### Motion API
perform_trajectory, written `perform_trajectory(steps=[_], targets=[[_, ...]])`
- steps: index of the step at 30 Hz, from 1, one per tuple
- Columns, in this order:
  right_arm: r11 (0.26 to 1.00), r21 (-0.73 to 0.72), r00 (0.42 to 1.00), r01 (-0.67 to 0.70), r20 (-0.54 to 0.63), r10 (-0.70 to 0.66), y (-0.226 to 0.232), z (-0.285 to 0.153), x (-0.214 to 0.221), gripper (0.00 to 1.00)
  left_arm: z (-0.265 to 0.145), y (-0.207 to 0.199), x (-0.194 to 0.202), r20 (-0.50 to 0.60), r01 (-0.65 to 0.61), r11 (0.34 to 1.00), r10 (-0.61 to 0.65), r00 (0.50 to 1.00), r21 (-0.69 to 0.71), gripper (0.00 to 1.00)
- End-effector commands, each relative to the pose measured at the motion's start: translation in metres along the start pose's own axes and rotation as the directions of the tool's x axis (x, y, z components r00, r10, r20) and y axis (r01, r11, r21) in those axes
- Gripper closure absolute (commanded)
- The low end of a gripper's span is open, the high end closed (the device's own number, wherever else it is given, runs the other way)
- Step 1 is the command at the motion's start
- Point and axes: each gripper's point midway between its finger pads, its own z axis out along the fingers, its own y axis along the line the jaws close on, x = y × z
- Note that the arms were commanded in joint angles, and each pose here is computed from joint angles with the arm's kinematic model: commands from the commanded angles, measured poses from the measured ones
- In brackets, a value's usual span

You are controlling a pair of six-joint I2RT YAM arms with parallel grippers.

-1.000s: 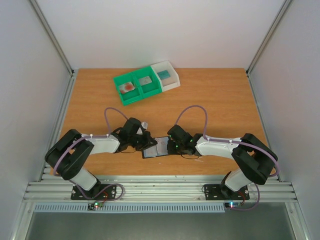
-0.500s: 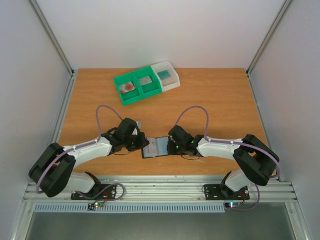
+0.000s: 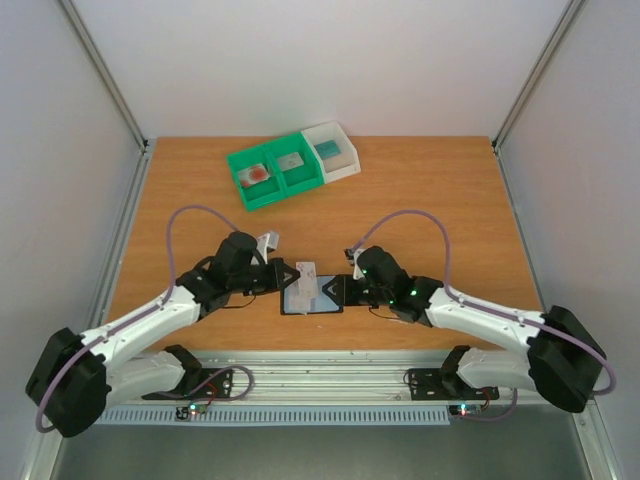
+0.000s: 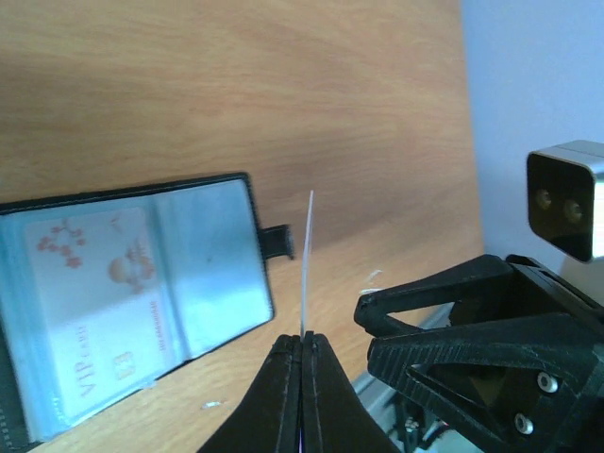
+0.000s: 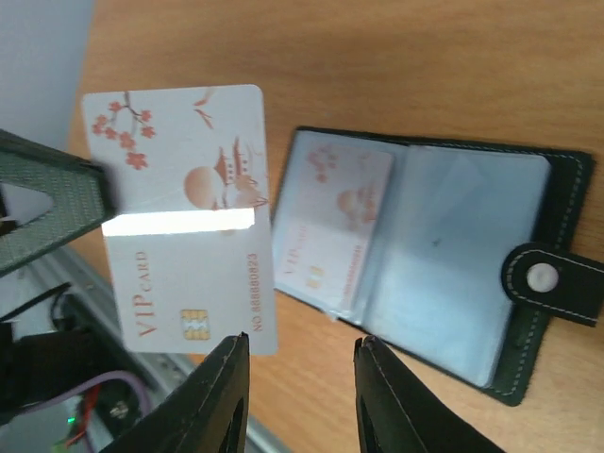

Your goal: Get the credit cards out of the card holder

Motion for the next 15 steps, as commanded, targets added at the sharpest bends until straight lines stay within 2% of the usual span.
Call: perform_trajectory(steps=[1,6,9,12,15], targets=[[0.994,-0.109,0.999,-0.005,0.044,0.01,0.021,-0.025,-0.008,0.65,-0.021,-0.032,-0.007,0.053,-0.083,0.989,0.077,0.996,0.12,1.0],[0.972,-0.235,0.997,-0.027,0.063,0.043,0.049,-0.046,-0.014,0.53,-0.036,-0.056,-0.009,0.121,-0.114,0.958,0.084,0.989,0.263,0.99],[0.965,-0.263,0.998,-0.013,0.057,0.029,0.061,-0.055,-0.017,0.5,-0.042,-0.075,-0.005,0.101,-0.147,0.927,0.12,0.988,0.344,1.0],[0.972,-0.229,0.996,0.047,0.081,-0.029,0.063,-0.069,-0.021,0.52,-0.048,-0.088,0.002,0.07,-0.192,0.899,0.179,0.981,0.393,0.99],[0.982,-0.132,0.987,0.132,0.11,-0.118,0.056,-0.089,-0.025,0.54,-0.053,-0.095,0.009,0.032,-0.217,0.884,0.224,0.974,0.415,1.0]])
